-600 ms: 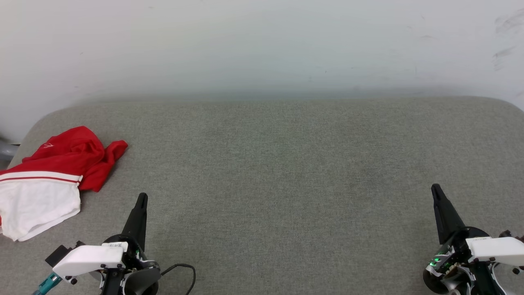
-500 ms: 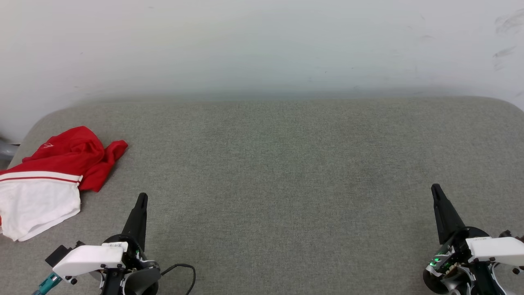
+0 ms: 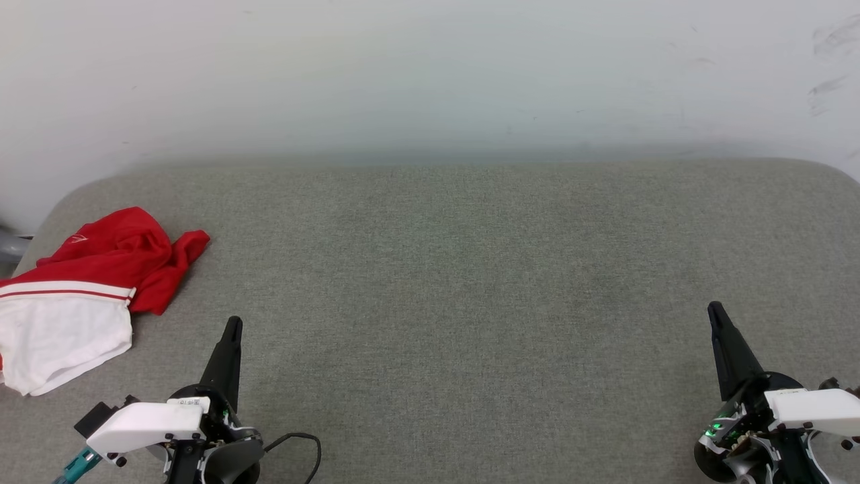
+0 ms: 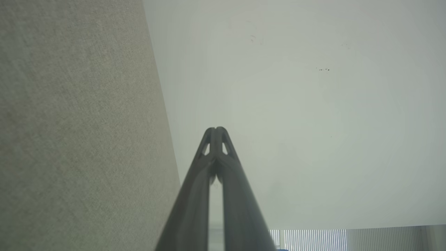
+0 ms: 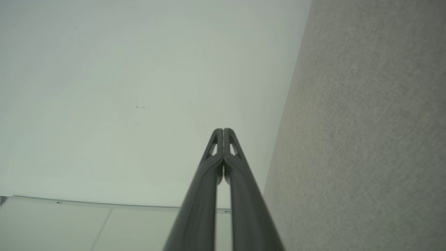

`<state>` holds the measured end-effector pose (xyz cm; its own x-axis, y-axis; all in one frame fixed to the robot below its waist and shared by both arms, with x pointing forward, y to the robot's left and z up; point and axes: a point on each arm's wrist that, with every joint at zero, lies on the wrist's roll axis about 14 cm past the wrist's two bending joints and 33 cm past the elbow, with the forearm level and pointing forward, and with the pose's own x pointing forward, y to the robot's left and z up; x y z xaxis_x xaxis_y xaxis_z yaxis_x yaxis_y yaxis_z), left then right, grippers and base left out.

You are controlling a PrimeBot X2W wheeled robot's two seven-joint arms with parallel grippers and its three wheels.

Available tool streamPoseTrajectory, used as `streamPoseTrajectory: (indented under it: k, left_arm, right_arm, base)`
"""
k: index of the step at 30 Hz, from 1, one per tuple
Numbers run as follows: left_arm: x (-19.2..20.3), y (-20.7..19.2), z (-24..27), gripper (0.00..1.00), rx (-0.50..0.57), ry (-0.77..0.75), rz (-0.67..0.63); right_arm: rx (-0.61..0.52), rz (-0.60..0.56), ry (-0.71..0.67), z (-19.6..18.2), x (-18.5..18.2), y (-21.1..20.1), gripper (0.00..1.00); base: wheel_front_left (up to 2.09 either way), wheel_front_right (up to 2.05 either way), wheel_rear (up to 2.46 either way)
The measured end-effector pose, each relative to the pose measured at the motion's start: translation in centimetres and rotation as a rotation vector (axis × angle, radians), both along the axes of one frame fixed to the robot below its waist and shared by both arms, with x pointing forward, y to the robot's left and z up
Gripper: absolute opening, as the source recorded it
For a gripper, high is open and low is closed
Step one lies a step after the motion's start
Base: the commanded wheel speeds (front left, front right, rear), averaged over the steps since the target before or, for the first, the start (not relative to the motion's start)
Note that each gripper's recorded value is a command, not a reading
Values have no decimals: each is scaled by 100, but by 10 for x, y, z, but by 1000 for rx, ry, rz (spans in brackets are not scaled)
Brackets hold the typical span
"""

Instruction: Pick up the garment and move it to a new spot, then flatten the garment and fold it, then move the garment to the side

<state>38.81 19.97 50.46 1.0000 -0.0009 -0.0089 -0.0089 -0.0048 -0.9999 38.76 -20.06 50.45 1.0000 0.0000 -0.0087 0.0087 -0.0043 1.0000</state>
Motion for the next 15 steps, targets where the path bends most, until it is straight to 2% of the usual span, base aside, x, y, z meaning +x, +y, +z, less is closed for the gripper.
streamPoseTrajectory:
  k: [11, 12, 15]
  left_arm:
    - [0, 0, 0, 0, 0, 0, 0]
    - [-1, 0, -3, 100, -1, 8, -1]
    - [-8, -1, -20, 100, -6, 59, 0]
  right_arm:
    - [0, 0, 0, 0, 0, 0, 0]
    - [1, 0, 8, -3, -1, 0, 100]
    - [4, -2, 61, -20, -9, 0, 100]
  base:
    - [0, 0, 0]
    - [0, 0, 0]
    - [0, 0, 0]
